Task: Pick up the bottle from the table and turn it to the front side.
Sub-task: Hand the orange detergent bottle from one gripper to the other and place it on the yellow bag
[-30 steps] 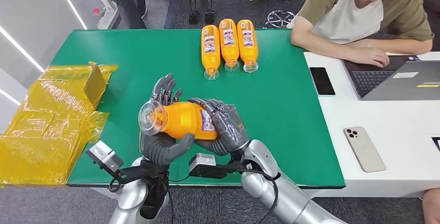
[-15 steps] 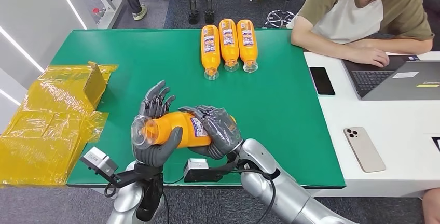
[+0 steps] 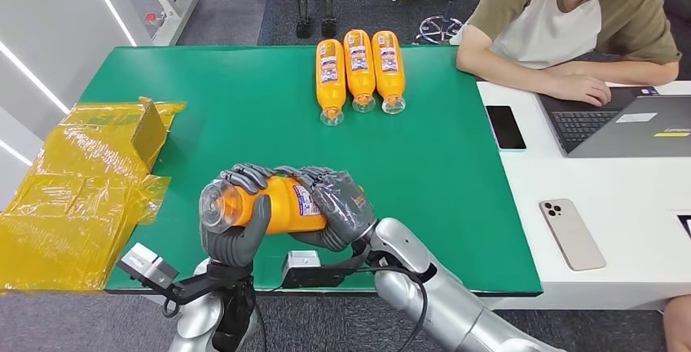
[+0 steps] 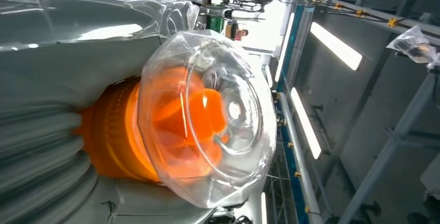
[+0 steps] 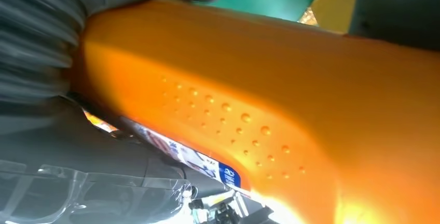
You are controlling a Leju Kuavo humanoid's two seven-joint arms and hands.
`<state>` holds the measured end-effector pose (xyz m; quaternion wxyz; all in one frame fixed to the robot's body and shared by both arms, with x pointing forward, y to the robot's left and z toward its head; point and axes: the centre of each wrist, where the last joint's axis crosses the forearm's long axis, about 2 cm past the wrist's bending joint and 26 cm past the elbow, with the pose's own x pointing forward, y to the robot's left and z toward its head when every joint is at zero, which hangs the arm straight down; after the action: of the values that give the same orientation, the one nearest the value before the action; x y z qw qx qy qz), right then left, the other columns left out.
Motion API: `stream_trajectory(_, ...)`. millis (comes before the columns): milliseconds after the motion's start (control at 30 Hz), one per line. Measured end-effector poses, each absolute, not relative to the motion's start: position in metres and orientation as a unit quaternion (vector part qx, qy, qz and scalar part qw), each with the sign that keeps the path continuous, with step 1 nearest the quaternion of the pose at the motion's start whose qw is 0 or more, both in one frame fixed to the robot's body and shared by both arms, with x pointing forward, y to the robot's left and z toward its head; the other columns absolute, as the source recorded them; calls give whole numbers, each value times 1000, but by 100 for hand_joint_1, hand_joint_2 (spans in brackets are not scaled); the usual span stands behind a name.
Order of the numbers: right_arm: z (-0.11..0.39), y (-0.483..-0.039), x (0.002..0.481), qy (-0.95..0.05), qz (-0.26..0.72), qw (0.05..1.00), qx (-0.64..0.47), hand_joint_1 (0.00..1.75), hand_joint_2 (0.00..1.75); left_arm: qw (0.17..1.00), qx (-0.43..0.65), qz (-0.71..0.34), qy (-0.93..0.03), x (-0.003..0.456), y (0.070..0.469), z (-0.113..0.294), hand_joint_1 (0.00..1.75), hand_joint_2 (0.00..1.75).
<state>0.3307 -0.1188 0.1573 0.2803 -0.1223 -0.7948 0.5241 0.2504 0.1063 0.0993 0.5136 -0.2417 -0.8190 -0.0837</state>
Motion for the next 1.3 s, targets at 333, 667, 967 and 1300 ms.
stream_trajectory(333, 151, -116, 315, -871, 377, 278, -149, 0, 175, 504, -157, -96, -844, 265, 110, 113, 175, 175)
stream_trajectory(667, 160, -111, 283, -924, 236, 283, -106, 0, 175, 397, 297, -228, -838, 282, 156, 120, 175, 175)
stream_trajectory(967, 177, -106, 271, -941, 162, 290, -56, 0, 175, 296, 487, -420, -707, 325, 243, 102, 175, 175)
stream_trajectory(1300, 188, -102, 269, -950, 132, 280, -38, 0, 175, 296, 535, -503, -611, 371, 319, 101, 175, 175)
